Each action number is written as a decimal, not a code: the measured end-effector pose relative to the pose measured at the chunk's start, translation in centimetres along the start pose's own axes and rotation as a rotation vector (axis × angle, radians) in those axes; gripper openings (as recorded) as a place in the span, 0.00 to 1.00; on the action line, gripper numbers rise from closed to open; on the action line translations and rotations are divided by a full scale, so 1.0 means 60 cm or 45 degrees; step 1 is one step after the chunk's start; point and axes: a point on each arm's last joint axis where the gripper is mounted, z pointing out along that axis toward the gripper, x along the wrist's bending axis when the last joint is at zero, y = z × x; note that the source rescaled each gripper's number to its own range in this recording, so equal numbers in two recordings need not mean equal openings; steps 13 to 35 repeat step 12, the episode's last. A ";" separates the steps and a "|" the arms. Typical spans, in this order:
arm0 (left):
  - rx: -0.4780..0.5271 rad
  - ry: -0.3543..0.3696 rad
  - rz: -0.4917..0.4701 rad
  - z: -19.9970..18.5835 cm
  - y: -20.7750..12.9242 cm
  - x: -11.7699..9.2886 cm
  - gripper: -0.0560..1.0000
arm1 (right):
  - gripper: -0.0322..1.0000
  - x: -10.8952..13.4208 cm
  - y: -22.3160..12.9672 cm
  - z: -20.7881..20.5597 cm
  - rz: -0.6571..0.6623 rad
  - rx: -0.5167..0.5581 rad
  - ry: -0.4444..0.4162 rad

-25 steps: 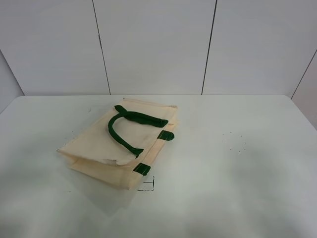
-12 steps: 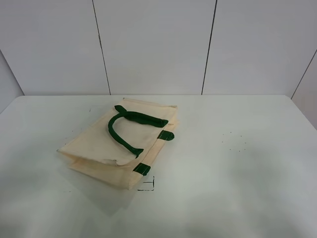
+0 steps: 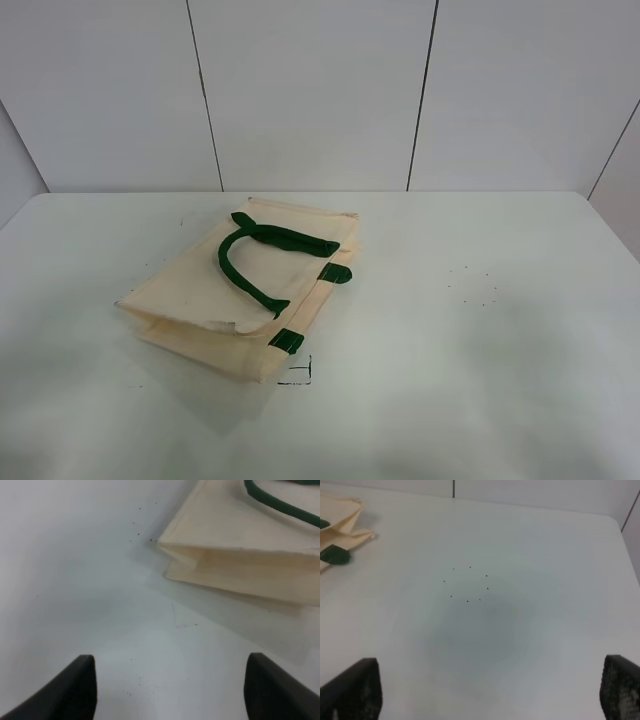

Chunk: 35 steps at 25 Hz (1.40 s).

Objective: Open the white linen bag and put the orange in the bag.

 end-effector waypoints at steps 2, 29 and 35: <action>0.000 0.000 0.000 0.000 0.000 0.000 0.83 | 1.00 0.000 0.000 0.000 0.000 0.000 0.000; 0.000 0.000 0.001 0.000 0.000 0.000 0.83 | 1.00 0.000 0.000 0.000 0.000 0.000 0.000; 0.000 0.000 0.001 0.000 0.000 0.000 0.83 | 1.00 0.000 0.000 0.000 0.000 0.000 0.000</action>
